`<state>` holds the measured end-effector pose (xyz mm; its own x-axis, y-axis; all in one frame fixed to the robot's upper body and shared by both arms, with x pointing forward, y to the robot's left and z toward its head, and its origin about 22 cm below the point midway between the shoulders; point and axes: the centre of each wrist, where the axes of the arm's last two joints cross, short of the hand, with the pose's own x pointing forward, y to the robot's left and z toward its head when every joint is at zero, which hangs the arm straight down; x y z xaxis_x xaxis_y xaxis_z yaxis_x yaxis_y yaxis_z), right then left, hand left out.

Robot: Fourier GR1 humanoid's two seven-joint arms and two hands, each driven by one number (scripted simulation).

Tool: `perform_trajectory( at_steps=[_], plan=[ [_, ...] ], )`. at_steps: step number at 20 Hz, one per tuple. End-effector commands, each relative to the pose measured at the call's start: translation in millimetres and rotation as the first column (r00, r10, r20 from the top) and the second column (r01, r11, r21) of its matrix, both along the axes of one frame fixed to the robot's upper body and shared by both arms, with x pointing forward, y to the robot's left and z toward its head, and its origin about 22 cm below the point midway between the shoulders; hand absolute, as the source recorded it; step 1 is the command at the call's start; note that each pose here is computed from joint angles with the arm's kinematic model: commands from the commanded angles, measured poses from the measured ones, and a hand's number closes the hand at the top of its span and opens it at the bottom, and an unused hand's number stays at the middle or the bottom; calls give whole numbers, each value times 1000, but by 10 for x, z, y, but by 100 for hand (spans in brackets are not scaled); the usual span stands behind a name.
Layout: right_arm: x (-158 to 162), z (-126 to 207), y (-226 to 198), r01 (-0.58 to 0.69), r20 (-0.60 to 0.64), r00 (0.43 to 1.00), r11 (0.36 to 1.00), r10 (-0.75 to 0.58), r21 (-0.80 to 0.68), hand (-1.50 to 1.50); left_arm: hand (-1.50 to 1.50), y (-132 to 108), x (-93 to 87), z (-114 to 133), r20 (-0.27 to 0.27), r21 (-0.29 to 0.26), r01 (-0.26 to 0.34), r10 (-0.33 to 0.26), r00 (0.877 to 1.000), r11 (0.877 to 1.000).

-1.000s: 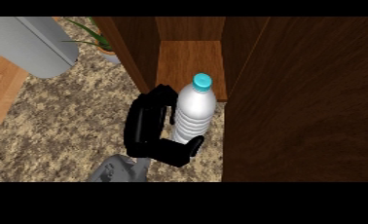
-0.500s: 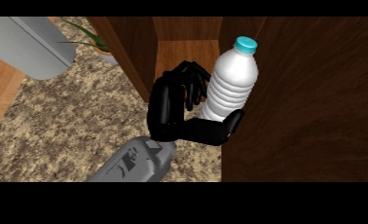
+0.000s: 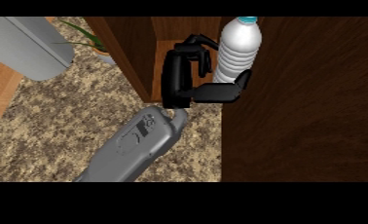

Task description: Pick up the bottled water, place it into the cabinet and close the cabinet

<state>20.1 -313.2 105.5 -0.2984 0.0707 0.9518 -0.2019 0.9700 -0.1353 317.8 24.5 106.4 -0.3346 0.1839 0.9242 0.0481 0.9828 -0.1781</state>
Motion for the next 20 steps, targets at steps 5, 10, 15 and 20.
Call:
perform_trajectory(
  at_steps=[5, 10, 15, 20],
  plan=[
    [-68, 191, 82, -14, 61, 998, 998, 10, 65, -150, 150, 253, 396, -158, -5, 74, -53, 54, 999, 996],
    [4, 265, 7, -51, 55, 997, 998, 48, 41, -150, 150, 108, 445, -330, -40, 161, -90, 98, 994, 983],
    [25, 200, -14, -34, 51, 998, 996, 30, 81, -150, 150, 245, 685, -269, -85, 84, -124, 131, 988, 989],
    [-29, 256, -58, -64, 41, 997, 994, 61, 85, -150, 150, 287, 760, -363, -69, 104, -163, 171, 983, 981]
  ],
)
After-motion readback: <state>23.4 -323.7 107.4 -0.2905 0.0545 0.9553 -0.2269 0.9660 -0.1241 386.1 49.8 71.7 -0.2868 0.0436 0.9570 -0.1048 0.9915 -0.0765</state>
